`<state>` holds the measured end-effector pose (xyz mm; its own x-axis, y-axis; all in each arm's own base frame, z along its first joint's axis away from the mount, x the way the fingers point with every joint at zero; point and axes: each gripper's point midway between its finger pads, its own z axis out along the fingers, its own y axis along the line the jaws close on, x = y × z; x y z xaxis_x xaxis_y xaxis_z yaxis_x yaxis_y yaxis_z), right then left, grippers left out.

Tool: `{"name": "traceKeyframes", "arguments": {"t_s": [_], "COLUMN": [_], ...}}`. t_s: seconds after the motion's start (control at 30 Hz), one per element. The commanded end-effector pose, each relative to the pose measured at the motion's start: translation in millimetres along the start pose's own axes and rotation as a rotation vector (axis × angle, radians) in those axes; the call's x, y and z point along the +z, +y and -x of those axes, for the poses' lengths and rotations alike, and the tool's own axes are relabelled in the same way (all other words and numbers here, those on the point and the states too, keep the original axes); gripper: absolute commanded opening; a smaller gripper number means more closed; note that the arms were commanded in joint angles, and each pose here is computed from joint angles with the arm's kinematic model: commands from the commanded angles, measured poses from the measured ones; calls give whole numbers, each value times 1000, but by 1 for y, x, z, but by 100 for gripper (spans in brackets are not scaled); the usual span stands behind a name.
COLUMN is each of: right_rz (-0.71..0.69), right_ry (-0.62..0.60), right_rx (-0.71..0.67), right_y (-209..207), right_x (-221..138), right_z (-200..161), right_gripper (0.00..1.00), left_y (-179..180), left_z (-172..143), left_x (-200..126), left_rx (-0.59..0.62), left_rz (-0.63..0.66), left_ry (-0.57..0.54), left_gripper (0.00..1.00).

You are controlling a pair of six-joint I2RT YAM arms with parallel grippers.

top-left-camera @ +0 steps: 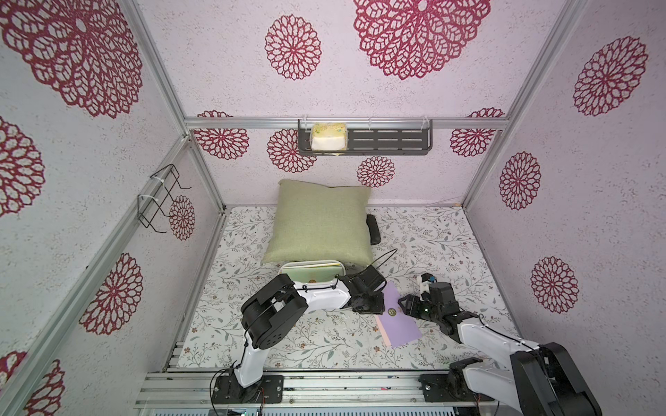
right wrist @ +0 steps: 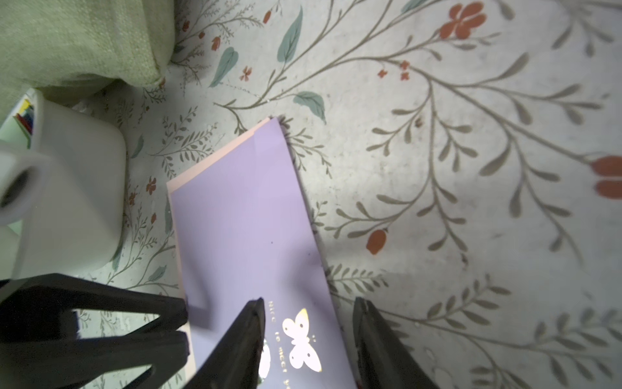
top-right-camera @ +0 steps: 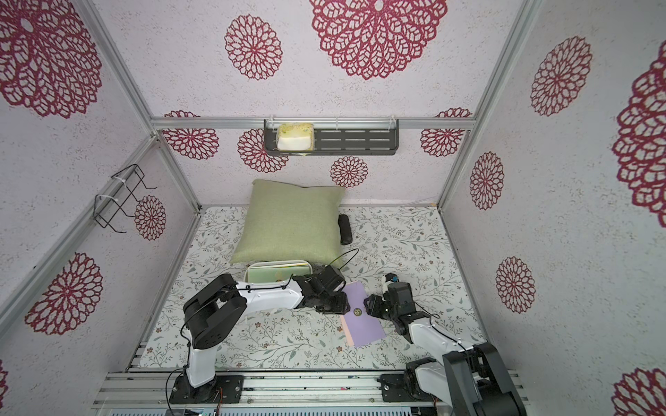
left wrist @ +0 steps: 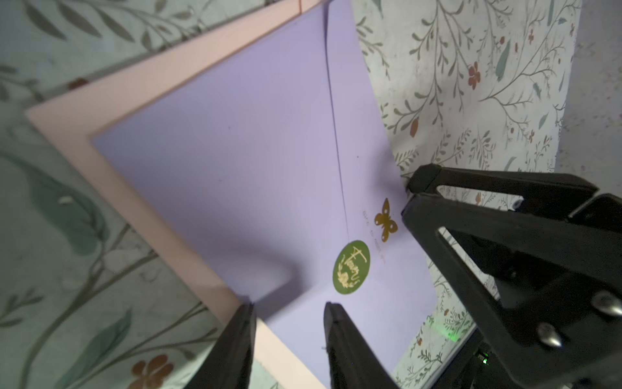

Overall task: Put the sealed envelopes into the storage box
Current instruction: Pick up the envelope from the center of the board.

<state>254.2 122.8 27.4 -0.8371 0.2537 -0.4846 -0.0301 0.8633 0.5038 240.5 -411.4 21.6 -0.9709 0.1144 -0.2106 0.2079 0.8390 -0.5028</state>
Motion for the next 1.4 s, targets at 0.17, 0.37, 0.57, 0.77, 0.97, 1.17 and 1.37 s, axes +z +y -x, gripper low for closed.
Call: {"name": "traceKeyframes", "arguments": {"t_s": [0.17, 0.37, 0.57, 0.77, 0.97, 1.17, 1.37], "right_rz": [55, 112, 158, 193, 212, 262, 255], "right_ry": [167, 116, 95, 58, 47, 61, 60], "right_rx": [51, 30, 17, -8, -24, -19, -59], "right_y": [6, 25, 38, 46, 51, 57, 57], "right_x": [6, -4, -17, -28, -34, -34, -33], "right_z": [-29, -10, -3, 2, 2, -4, -1], "right_gripper": [49, 49, 47, 46, 44, 32, 4], "left_y": [14, 17, 18, 15, 15, 12, -13], "left_z": [-7, -9, -9, -11, -9, -6, 18], "left_x": [13, 17, 17, 20, 18, 16, -20], "left_rx": [-18, -22, -26, -34, -34, -29, 21], "left_rz": [44, 45, 41, 16, 20, 13, -48], "left_ry": [19, 25, 18, 21, 10, -2, -124], "left_gripper": [38, 37, 37, 37, 37, 37, 49]}}
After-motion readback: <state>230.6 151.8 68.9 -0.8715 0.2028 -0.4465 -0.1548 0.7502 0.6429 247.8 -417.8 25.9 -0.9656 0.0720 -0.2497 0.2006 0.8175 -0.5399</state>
